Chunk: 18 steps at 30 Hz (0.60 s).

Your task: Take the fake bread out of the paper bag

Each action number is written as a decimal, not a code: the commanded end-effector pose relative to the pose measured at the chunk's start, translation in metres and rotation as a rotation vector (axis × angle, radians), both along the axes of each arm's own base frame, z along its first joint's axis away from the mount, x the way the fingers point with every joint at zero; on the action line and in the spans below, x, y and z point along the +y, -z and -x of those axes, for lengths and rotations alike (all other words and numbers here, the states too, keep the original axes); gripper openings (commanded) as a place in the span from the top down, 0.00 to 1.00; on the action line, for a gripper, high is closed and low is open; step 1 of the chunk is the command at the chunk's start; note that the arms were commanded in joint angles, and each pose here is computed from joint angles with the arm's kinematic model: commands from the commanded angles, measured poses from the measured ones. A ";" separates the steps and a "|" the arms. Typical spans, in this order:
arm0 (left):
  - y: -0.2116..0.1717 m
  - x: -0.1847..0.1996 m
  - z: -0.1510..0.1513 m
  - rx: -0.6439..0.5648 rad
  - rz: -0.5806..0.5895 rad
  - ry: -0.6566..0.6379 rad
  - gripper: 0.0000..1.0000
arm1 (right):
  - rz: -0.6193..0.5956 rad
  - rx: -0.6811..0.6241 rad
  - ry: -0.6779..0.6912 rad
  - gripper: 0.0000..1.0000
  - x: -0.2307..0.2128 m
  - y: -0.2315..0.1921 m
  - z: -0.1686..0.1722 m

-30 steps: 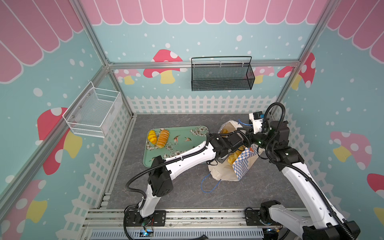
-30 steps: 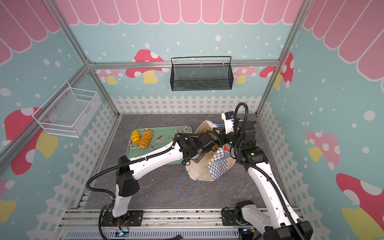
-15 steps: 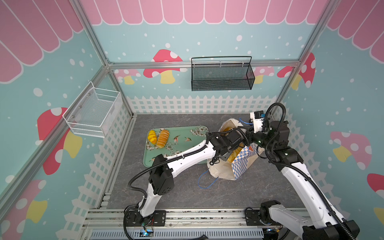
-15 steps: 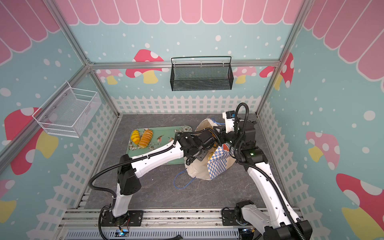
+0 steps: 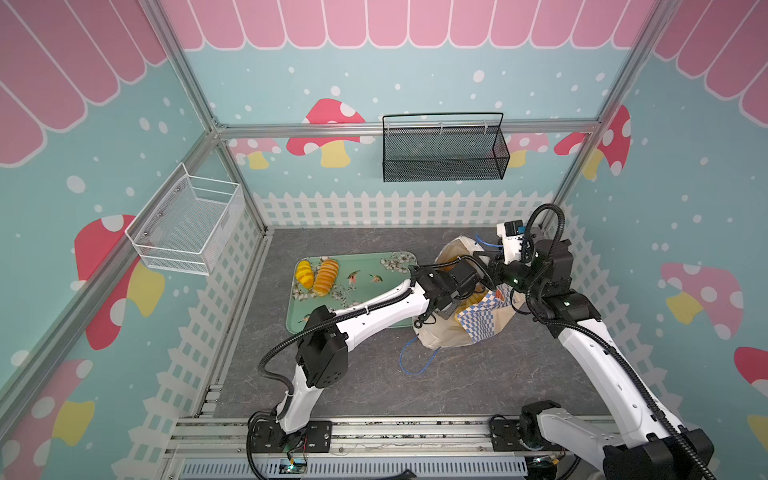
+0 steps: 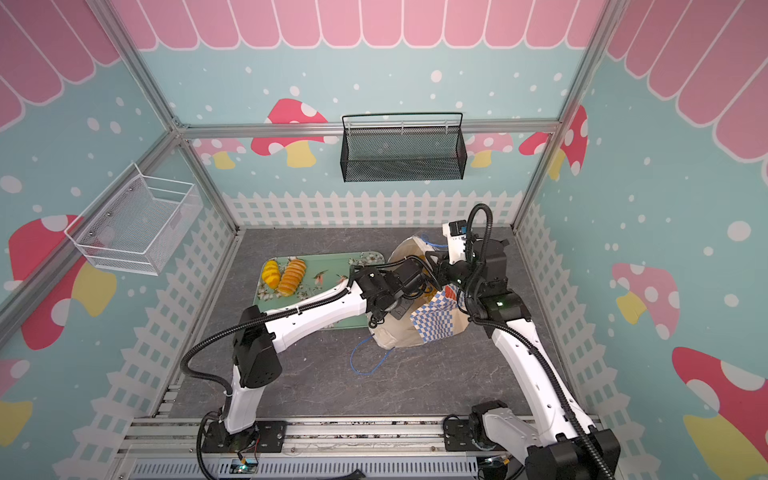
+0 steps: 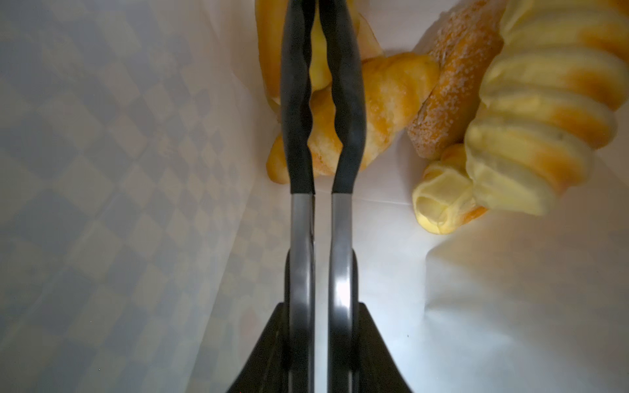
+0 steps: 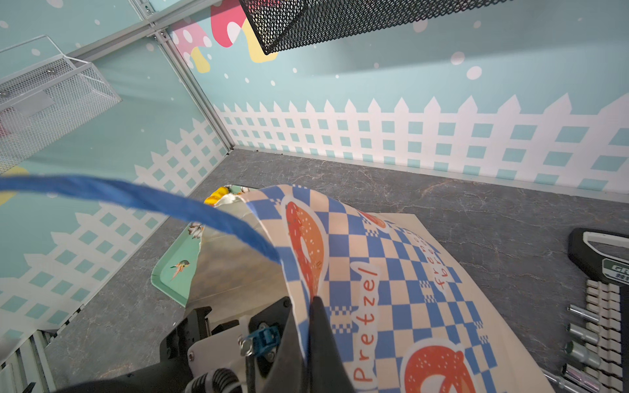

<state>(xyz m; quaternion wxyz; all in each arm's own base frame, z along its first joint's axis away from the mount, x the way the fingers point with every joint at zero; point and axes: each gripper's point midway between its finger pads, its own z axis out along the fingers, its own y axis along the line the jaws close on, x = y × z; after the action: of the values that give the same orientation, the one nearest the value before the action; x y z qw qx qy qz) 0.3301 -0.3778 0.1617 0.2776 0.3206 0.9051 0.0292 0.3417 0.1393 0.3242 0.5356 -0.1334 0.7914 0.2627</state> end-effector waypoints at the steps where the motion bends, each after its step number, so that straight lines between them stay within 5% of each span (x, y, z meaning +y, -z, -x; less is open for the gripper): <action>1: -0.038 0.061 -0.055 -0.086 0.078 -0.201 0.71 | 0.014 0.005 -0.099 1.00 0.011 -0.005 0.022; 9: -0.054 0.074 -0.047 -0.112 0.067 -0.181 0.54 | 0.027 -0.003 -0.123 1.00 0.014 -0.005 0.017; 18: -0.044 0.060 -0.037 -0.069 0.065 -0.083 0.51 | 0.044 -0.009 -0.129 1.00 0.014 -0.010 0.016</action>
<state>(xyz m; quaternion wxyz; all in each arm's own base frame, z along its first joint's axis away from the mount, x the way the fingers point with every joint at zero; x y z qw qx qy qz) 0.3673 -0.3134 0.1966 0.3024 0.2656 0.9149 0.0326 0.3306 0.1500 0.3246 0.5168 -0.1843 0.7913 0.2698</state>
